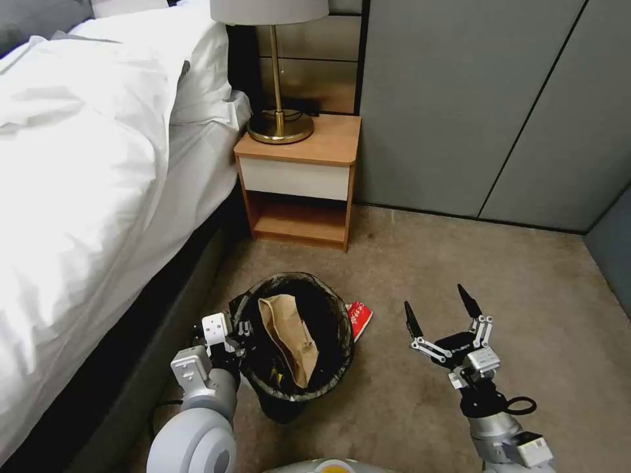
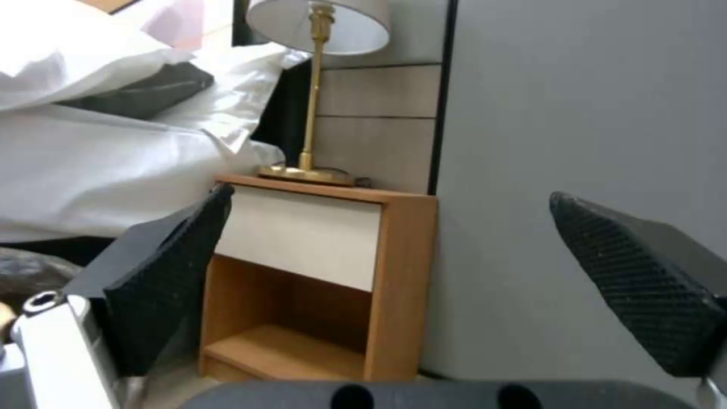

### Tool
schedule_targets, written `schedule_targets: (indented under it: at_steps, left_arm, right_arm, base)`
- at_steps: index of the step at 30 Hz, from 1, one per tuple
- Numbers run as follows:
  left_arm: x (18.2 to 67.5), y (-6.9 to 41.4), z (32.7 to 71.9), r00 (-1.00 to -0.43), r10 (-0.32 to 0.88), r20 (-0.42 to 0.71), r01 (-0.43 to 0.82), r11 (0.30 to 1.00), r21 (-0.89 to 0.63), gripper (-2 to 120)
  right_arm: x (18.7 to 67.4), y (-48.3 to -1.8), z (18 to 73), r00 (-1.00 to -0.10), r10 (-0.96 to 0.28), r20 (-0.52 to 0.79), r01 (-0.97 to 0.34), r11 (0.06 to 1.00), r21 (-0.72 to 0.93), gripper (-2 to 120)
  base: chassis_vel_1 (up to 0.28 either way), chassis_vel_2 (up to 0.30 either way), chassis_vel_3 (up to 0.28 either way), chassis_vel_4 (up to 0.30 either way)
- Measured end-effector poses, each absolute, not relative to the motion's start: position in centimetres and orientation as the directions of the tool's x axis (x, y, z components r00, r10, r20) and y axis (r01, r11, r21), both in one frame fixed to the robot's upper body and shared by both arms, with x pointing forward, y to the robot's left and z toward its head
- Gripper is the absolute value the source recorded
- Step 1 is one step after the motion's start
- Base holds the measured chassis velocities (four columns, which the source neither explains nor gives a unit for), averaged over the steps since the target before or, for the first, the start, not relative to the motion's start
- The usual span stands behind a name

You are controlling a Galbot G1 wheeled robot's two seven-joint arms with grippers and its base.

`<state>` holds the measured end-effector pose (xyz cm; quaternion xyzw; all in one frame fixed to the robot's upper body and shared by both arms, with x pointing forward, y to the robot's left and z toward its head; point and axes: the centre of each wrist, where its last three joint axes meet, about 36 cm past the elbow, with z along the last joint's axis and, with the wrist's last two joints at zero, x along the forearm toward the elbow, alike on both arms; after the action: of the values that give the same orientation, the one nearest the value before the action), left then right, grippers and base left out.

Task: Pick up the trash bin, then pick up the garbage from the floor and place it into the trash bin.

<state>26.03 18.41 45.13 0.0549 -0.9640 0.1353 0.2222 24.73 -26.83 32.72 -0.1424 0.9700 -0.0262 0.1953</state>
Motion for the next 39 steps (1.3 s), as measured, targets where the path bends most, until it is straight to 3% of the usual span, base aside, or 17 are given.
schedule_targets:
  at_steps: [12,19,29,39]
  left_arm:
    - [26.4,19.0,45.7,-0.904,-0.068,0.422,-0.185,0.952,-0.242,83]
    - [27.0,19.4,45.8,-0.903,-0.102,0.416,-0.219,0.944,-0.245,83]
    - [27.7,20.6,45.9,-0.898,-0.148,0.415,-0.276,0.923,-0.267,83]
    - [27.9,20.7,45.6,-0.892,-0.154,0.425,-0.288,0.918,-0.272,83]
  right_arm:
    - [27.2,-27.4,33.2,-0.879,-0.292,-0.377,-0.268,0.956,-0.117,100]
    - [30.7,-26.9,34.5,-0.925,-0.196,-0.324,-0.190,0.980,-0.052,100]
    - [42.3,-19.1,33.6,-0.994,-0.106,-0.018,-0.107,0.977,0.182,100]
    - [47.7,-11.4,27.8,-0.961,-0.117,0.252,-0.083,0.986,0.144,100]
  base:
    - [0.000,0.000,0.000,0.000]
    - [0.000,0.000,0.000,0.000]
    - [0.000,0.000,0.000,0.000]
    - [0.000,0.000,0.000,0.000]
